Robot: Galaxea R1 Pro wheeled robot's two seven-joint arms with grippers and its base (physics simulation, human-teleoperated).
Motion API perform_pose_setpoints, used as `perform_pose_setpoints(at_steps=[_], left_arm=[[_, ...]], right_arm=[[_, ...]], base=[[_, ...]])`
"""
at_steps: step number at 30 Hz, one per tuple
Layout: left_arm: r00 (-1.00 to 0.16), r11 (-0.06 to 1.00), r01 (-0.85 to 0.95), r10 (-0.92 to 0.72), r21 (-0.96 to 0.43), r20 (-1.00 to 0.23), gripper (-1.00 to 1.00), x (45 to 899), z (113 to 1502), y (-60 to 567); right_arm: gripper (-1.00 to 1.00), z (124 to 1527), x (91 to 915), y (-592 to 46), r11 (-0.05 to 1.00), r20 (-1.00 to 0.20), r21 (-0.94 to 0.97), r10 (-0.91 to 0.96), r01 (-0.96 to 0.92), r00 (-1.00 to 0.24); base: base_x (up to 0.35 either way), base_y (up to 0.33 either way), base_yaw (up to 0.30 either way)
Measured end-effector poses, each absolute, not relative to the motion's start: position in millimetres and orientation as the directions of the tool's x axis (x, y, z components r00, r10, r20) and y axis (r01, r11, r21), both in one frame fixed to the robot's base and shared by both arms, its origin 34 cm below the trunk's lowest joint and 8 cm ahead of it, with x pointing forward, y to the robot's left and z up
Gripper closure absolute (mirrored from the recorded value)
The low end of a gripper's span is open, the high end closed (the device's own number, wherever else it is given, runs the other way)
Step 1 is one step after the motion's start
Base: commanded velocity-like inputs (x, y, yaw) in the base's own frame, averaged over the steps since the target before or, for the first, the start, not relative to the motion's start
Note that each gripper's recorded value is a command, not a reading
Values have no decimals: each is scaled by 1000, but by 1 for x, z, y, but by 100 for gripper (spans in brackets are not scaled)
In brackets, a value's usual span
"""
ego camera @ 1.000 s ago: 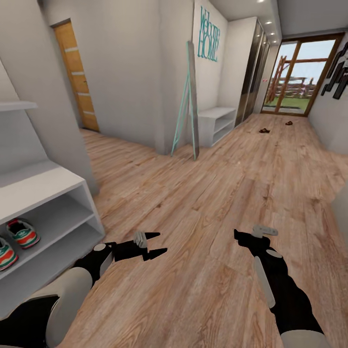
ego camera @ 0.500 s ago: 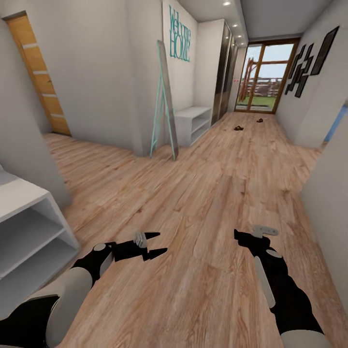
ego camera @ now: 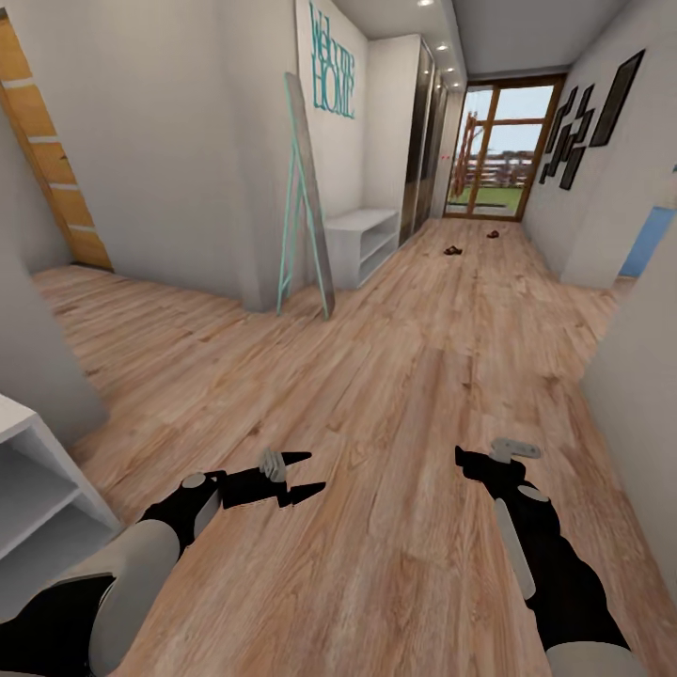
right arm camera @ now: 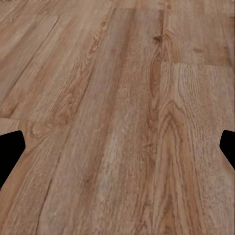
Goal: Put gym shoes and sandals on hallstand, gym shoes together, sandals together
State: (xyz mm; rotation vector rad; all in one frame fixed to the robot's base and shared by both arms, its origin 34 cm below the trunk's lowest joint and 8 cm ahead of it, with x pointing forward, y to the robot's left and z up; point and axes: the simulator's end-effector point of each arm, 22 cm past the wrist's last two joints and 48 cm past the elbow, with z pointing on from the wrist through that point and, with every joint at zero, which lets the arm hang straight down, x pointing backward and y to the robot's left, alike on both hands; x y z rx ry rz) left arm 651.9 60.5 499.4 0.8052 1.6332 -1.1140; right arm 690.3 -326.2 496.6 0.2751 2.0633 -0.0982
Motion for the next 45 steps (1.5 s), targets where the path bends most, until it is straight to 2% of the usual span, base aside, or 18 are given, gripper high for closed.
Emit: perform_pose_setpoints(at_steps=[12, 45], left_arm=[[-317, 363, 884, 1, -295, -948, -100, 652, 499, 60], [-305, 365, 887, -1, -284, -952, -100, 653, 507, 61]], right_arm=[[-100, 496, 690, -326, 971, -872, 45, 154, 236, -465], [-100, 504, 691, -326, 971, -877, 48, 153, 234, -455]], base=[[98, 0, -170], [1, 0, -19]])
